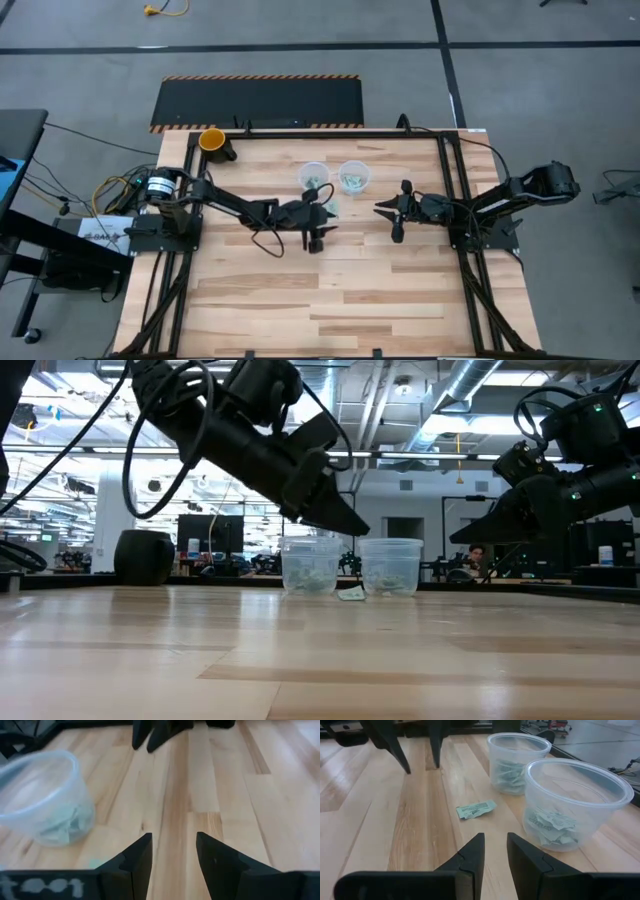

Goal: Pick and place items into bin
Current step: Put the green stevia packet into the left transparent bin

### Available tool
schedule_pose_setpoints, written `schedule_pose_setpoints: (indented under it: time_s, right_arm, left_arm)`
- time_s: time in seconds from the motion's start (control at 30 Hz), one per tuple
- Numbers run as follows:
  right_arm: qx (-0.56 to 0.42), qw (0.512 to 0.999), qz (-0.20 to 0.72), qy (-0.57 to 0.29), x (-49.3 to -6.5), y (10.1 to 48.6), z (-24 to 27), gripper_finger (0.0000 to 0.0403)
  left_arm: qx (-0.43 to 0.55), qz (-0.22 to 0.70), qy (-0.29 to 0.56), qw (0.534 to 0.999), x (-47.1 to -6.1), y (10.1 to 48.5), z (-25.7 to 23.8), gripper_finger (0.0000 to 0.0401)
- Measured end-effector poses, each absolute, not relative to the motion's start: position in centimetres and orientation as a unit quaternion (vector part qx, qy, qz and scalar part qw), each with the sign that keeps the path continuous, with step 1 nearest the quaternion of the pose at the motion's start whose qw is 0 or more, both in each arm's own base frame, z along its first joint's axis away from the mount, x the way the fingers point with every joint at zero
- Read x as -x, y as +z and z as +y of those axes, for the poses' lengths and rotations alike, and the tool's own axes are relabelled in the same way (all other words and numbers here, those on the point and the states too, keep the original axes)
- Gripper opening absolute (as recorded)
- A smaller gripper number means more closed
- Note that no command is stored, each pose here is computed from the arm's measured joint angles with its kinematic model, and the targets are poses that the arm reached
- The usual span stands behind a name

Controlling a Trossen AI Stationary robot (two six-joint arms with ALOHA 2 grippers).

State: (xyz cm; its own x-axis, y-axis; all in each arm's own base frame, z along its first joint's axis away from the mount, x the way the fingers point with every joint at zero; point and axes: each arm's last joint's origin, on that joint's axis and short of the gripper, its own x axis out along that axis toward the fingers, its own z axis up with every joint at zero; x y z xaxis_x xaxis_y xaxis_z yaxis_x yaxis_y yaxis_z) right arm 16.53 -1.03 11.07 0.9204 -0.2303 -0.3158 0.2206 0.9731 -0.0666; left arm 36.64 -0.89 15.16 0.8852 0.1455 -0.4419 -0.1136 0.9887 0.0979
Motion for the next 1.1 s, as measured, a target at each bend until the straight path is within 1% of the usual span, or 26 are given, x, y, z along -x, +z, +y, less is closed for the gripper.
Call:
schedule_pose_setpoints:
  time_s: [0.53, 0.83, 0.93, 1.1]
  right_arm:
    - [0.015, 0.98, 0.163, -0.115, -16.5, 11.1, -1.0, 0.0075]
    - [0.015, 0.98, 0.163, -0.115, -16.5, 11.1, -1.0, 0.0075]
    - [0.015, 0.98, 0.163, -0.115, -16.5, 11.1, -1.0, 0.0075]
    - [0.011, 0.98, 0.162, -0.116, -16.6, 11.1, -1.0, 0.0075]
  left_arm:
    - [-0.022, 0.234, 0.086, 0.968, -36.4, 14.8, -1.0, 0.0144]
    - [0.004, 0.231, 0.063, 0.971, -36.3, 14.8, -3.3, 0.0144]
    - [0.013, 0.225, 0.061, 0.972, -36.6, 13.6, -4.4, 0.0144]
    - [0.033, 0.219, 0.073, 0.972, -37.6, 10.1, -5.2, 0.0144]
